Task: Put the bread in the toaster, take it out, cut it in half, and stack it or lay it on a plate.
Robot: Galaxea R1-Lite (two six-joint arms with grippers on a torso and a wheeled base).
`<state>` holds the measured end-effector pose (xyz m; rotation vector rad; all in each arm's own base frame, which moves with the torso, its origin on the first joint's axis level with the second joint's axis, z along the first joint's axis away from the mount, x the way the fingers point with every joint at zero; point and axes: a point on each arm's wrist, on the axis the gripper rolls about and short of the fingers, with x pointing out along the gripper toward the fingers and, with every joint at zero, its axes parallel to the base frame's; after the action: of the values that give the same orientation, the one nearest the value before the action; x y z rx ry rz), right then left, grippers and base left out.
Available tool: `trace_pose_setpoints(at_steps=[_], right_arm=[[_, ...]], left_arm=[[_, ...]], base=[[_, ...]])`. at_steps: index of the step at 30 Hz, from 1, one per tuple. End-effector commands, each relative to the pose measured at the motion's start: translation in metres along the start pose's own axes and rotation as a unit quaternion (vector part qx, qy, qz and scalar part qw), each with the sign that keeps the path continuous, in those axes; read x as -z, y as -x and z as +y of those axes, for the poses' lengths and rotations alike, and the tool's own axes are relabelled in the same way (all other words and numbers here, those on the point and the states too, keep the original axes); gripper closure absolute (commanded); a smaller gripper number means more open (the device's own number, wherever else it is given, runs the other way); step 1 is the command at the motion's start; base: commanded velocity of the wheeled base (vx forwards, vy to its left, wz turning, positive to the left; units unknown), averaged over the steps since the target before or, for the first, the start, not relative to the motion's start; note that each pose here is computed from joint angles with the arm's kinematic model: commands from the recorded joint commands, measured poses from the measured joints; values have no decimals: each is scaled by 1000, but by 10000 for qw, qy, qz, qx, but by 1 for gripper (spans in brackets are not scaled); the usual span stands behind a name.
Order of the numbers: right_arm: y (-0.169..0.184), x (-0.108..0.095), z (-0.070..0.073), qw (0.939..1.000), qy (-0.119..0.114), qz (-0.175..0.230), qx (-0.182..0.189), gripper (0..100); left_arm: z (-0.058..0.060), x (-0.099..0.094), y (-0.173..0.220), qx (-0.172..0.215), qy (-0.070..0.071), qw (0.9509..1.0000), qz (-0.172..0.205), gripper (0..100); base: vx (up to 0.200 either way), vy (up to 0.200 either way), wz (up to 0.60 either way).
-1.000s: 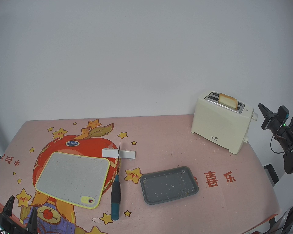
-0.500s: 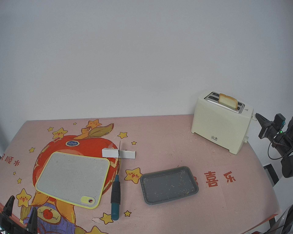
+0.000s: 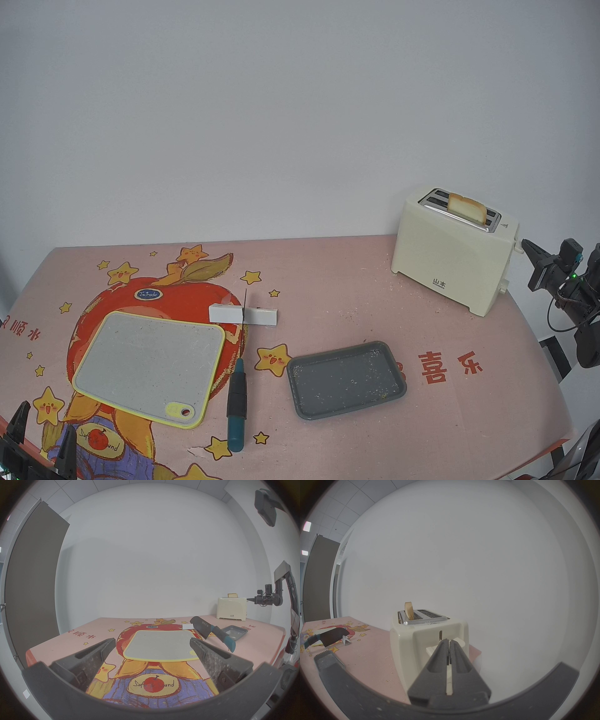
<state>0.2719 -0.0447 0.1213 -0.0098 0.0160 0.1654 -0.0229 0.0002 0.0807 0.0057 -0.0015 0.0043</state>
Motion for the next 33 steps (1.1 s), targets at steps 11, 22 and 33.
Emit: trace_pose_setpoints(at_steps=[11, 22, 33], right_arm=[[0, 17, -1, 9994, 47, 333, 11, 100], [1, 27, 0, 9986, 52, 527, -7, 100], [0, 32, -1, 9982, 99, 585, 2, 100]], left_arm=[[0, 5, 0, -2, -2, 10000, 30, 0], [0, 5, 0, -2, -2, 10000, 30, 0], [0, 5, 0, -2, -2, 10000, 30, 0]], base=[[0, 0, 0], [0, 0, 0], [0, 0, 0]])
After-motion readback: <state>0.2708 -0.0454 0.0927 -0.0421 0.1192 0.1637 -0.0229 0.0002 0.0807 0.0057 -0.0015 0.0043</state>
